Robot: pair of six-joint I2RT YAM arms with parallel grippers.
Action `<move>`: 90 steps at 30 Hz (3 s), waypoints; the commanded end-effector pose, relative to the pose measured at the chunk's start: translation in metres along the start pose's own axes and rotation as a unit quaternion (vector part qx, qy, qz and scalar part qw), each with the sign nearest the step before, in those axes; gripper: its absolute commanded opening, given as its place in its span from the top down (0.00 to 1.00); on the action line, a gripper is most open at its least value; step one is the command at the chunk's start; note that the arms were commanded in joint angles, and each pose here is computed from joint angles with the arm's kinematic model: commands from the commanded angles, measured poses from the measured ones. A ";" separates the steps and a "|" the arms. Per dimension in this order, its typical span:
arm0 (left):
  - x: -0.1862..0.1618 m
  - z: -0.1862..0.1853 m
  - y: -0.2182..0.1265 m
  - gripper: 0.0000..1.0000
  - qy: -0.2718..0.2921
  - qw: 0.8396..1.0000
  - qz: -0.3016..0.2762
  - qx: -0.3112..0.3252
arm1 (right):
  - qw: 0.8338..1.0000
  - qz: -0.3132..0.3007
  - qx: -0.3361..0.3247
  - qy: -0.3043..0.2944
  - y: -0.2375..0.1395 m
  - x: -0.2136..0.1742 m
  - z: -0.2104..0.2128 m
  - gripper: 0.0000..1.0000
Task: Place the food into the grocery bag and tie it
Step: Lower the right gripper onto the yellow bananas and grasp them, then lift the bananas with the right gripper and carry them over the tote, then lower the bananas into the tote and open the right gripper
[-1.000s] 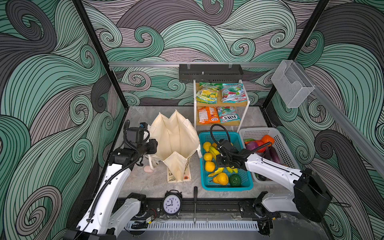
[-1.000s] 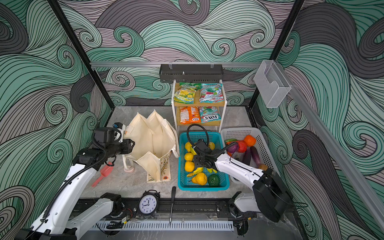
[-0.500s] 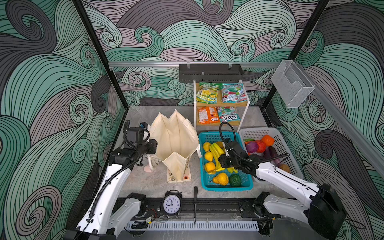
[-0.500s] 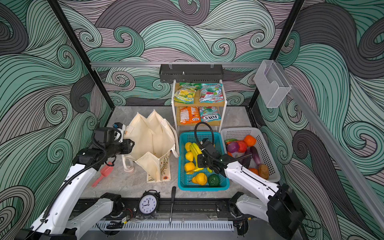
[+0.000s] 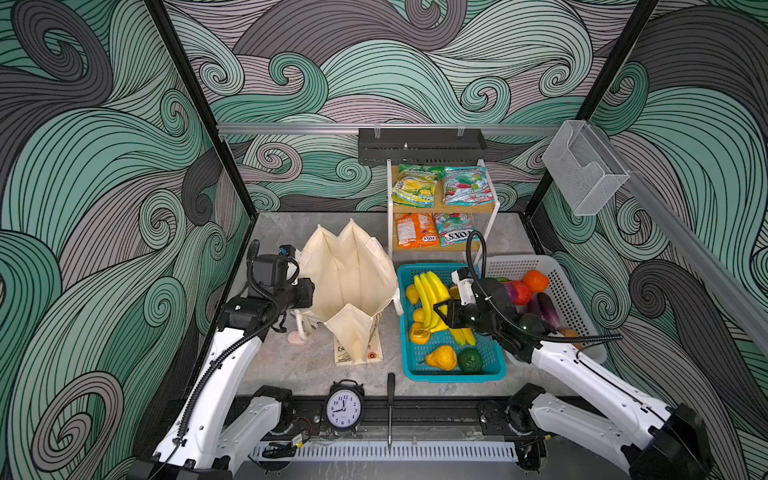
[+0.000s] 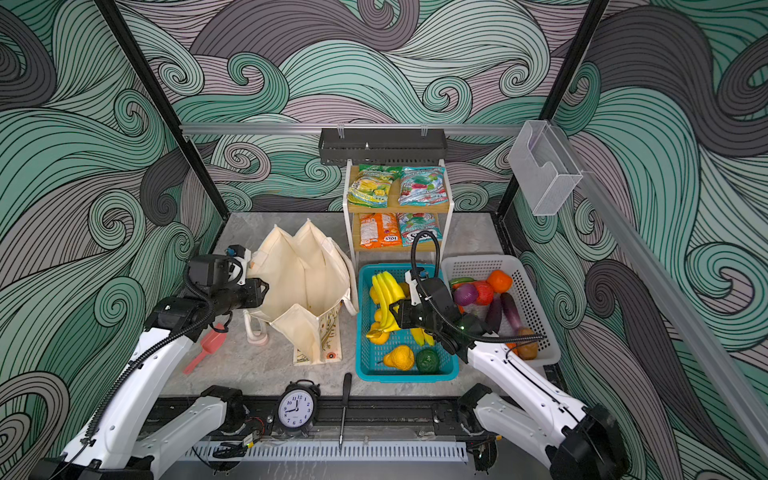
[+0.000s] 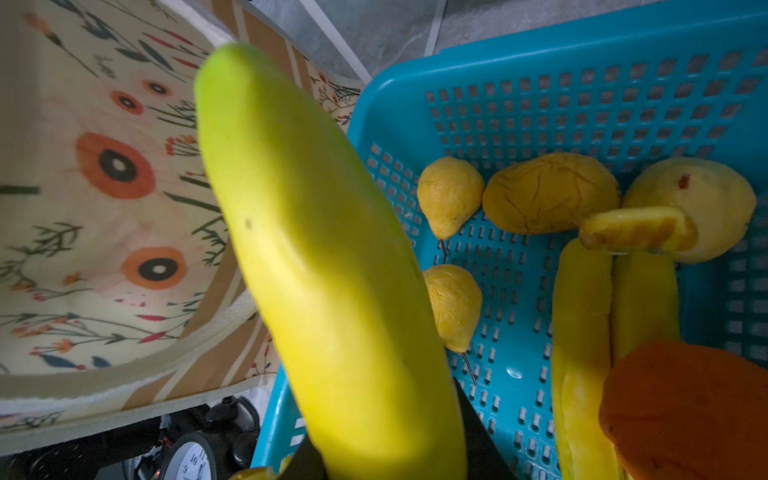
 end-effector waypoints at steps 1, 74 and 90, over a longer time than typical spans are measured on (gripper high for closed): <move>-0.002 0.001 0.000 0.59 0.005 1.000 0.003 0.000 | 0.999 -0.029 0.044 -0.001 -0.012 0.016 0.011 0.74; -0.004 -0.025 -0.009 0.63 0.022 0.993 0.004 -0.117 | 0.964 0.126 -0.048 -0.229 0.162 0.087 0.161 0.82; -0.004 -0.023 -0.009 0.64 0.021 0.994 0.001 -0.110 | 0.958 0.191 -0.084 -0.196 0.218 0.049 0.132 0.80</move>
Point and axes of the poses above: each gripper's point midway between its finger pads, its own y axis out along the fingers, its own z axis along the line the jaws close on, x = y × z, the point moved 6 cm from there along -y, back along the fingers, and after that the axes turned 11 degrees about -y, right-handed, at the moved point
